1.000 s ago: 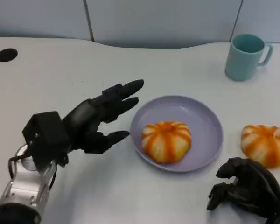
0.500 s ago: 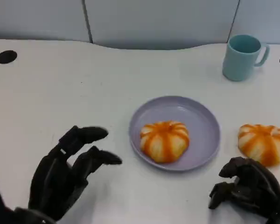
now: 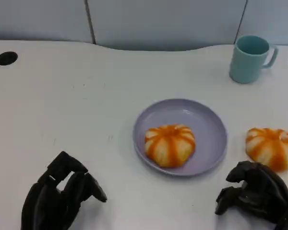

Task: Grasp the bread from the table and place it into the plate.

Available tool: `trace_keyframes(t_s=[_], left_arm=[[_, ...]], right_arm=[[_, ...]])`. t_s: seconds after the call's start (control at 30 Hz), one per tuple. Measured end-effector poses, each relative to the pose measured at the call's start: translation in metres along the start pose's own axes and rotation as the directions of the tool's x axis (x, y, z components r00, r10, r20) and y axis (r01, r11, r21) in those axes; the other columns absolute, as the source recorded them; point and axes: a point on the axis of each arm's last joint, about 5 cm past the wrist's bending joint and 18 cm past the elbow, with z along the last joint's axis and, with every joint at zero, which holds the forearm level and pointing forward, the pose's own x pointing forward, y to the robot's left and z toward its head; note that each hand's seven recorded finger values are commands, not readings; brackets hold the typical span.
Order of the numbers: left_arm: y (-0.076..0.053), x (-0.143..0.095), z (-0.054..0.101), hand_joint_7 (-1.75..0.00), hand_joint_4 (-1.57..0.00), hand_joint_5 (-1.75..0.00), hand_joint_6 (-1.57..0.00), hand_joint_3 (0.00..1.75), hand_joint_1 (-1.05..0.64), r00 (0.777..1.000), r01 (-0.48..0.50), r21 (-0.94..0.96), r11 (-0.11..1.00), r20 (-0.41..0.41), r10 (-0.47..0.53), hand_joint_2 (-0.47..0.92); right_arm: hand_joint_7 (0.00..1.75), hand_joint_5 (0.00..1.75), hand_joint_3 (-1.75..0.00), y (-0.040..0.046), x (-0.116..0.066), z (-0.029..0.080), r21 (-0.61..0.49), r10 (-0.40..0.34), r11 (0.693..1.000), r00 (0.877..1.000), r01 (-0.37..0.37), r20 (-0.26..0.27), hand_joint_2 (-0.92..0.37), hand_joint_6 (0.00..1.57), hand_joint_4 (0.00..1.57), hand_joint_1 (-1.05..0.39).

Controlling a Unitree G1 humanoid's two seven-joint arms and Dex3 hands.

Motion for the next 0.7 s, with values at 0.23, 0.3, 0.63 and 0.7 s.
trace_keyframes(t_s=[0.23, 0.3, 0.63, 0.7], left_arm=[[-0.0002, 0.0018, -0.0011, -1.73, -0.74, -1.75, -0.48, 0.28, -0.58, 1.0, -0.002, 0.006, 1.0, -0.005, 0.002, 0.92], [0.0006, 0.0029, -0.003, -1.67, -0.74, -1.75, -0.52, 0.26, -0.6, 1.0, -0.007, 0.002, 1.0, -0.013, 0.007, 0.92], [0.0019, 0.0072, -0.0046, -1.63, -0.74, -1.75, -0.55, 0.26, -0.6, 1.0, -0.006, 0.034, 0.999, -0.019, 0.007, 0.92], [0.0025, 0.0074, -0.0045, -1.63, -0.73, -1.75, -0.55, 0.26, -0.61, 1.0, -0.009, 0.038, 0.999, -0.015, 0.009, 0.92]], right_arm=[[0.17, 0.4, 0.0, -0.0003, -0.0002, 0.0001, 0.002, -0.001, 1.0, 1.0, 0.001, 0.0, -0.36, 1.57, 1.57, -1.05], [0.17, 0.41, 0.0, -0.0016, 0.0, 0.0, 0.007, 0.005, 1.0, 1.0, -0.005, 0.0, -0.36, 1.57, 1.57, -1.05], [0.17, 0.41, 0.0, -0.0041, 0.0002, 0.0012, -0.008, 0.009, 1.0, 1.0, -0.009, 0.005, -0.37, 1.57, 1.57, -1.05], [0.17, 0.41, 0.0, -0.0045, 0.0006, 0.0017, -0.006, 0.009, 1.0, 1.0, -0.009, 0.003, -0.36, 1.57, 1.57, -1.05]])
